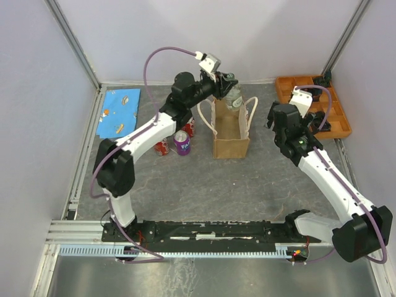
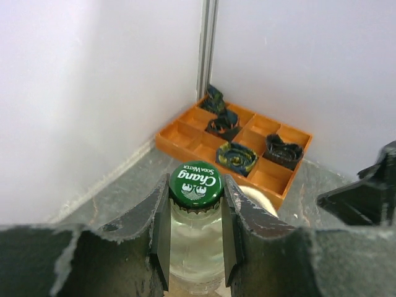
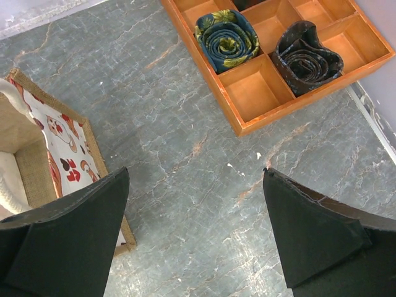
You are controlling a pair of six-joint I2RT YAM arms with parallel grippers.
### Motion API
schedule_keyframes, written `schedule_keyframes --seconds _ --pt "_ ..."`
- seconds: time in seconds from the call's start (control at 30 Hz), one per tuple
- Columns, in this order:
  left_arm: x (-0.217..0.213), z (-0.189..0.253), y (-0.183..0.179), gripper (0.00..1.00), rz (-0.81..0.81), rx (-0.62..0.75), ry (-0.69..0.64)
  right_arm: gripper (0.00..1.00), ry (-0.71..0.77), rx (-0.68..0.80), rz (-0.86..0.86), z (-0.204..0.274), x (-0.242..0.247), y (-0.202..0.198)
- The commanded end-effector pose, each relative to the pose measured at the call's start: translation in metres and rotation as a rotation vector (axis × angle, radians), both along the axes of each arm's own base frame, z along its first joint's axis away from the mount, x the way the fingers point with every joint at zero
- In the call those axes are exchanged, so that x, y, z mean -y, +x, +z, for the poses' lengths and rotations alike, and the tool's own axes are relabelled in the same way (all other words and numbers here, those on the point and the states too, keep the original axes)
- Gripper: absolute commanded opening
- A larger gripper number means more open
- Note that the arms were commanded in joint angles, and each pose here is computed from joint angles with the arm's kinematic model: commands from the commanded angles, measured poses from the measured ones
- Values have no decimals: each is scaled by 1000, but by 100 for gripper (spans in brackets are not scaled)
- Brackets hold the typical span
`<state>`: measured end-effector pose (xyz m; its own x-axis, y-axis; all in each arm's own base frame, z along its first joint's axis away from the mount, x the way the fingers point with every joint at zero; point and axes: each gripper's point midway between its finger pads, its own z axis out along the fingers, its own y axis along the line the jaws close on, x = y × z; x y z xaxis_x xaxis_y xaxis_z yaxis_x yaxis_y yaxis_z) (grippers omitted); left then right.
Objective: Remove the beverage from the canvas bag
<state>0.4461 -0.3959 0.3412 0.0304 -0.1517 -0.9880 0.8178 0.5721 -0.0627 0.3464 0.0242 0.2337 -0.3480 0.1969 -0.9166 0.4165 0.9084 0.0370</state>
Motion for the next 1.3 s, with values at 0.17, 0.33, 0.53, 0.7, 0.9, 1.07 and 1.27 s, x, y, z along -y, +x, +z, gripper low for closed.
schedule_keyframes --seconds 0.17,0.33,0.53,0.7,0.9,1.07,1.27 --pt "-106 155 -70 3 264 292 -24 97 36 167 -28 31 6 1" --pt "-168 148 -104 3 427 260 38 96 31 192 -39 35 9 1" --pt "-234 113 -135 3 618 165 97 96 31 221 -56 42 12 1" --pt "-260 59 -148 3 698 48 126 96 24 220 -55 41 13 1" --pt "-274 -4 -157 3 749 -47 54 97 21 224 -56 38 15 -4" --pt "-273 -41 -159 3 743 -67 25 97 9 211 -59 34 18 -9" --pt "-264 -57 -162 3 685 -18 -60 97 4 211 -66 28 22 -16"
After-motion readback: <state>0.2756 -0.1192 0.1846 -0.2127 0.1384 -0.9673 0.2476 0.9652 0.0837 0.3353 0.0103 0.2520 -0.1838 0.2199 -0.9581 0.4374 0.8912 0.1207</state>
